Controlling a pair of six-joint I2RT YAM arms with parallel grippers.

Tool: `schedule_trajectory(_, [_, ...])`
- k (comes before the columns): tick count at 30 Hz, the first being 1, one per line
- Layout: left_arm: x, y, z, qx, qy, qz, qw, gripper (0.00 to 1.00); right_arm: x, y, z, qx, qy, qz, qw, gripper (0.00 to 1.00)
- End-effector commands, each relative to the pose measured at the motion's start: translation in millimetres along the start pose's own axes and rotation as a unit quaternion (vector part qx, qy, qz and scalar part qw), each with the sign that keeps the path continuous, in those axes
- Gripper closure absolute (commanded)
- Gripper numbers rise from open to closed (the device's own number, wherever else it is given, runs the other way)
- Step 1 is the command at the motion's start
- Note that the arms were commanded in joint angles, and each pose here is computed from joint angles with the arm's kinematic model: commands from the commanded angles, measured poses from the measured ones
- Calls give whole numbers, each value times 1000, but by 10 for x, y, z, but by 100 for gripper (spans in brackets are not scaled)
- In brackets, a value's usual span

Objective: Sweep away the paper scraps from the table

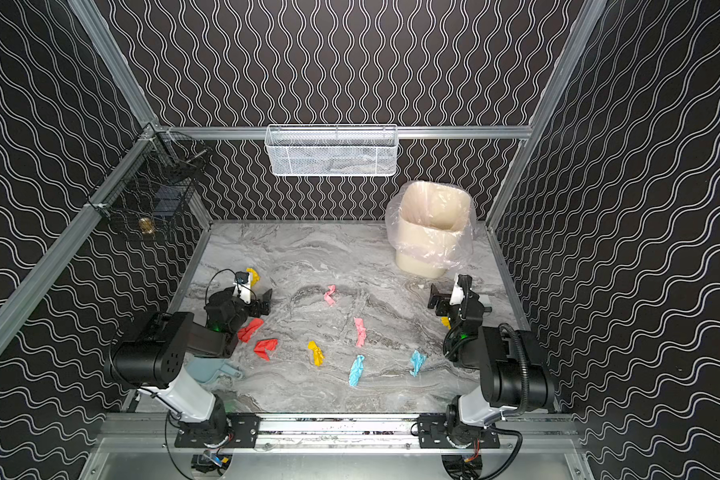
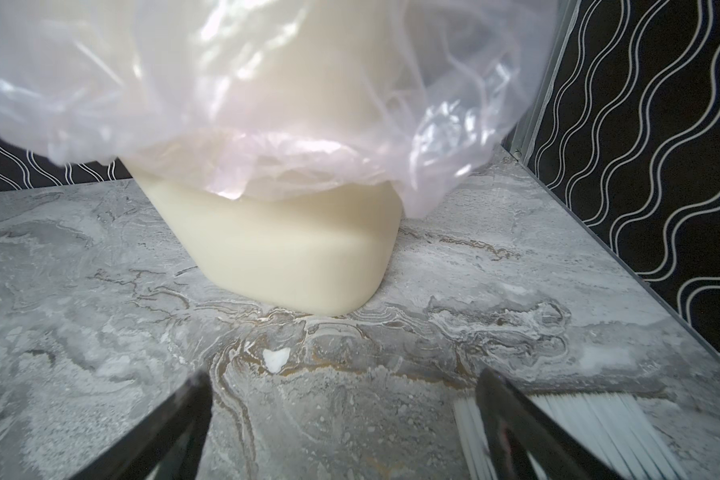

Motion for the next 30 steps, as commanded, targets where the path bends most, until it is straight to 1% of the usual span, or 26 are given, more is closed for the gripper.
schedule_trajectory(1, [-43, -3, 14, 4, -11, 8, 1000, 1, -82, -7, 5, 2, -25, 0, 1000, 0])
schedule_trajectory(8, [-62, -13, -1, 6, -14, 11, 1000, 1, -123, -19, 10, 9, -28, 2, 1000, 0])
schedule_trajectory(10, [-152, -19, -26, 7, -16, 11, 1000, 1, -244, -40, 53, 13, -12, 6, 1000, 0])
schedule_trajectory(13, [-303, -40, -54, 14, -4, 11, 1000, 1, -387, -54, 50, 10, 53, 17, 998, 0])
schedule_trajectory(16, [-428, -81, -82, 34, 5, 17, 999, 1, -522, -52, -70, 17, 81, 40, 996, 0])
schedule_trajectory(19, [-584, -84, -105, 28, 26, 3, 999, 1, -665, -39, -226, 18, 103, 60, 993, 0])
schedule_trajectory(22, [-740, -92, -134, 23, 57, -23, 998, 1, -882, -46, -350, 27, 121, 79, 989, 0])
schedule_trajectory(25, [-906, -128, -139, 30, 88, -53, 994, 1, -1202, -82, -419, 43, 131, 98, 986, 0])
schedule_trajectory(27, [-995, -192, -131, 45, 110, -67, 991, 1, -1472, -116, -429, 54, 131, 109, 984, 0])
schedule_trajectory(30, [-1123, -311, -113, 62, 138, -69, 986, 1, -1887, -182, -371, 72, 130, 112, 983, 0])
Point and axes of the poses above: each gripper's point midway between its finger pads, its own z axis out along the fingers, its own y axis along the line the jaws close on, x = y × z, the point moved 10 cm from there along -z, back along the fingers, and after that the axes turned 8 degrees about -z, right-handed, at the moved point
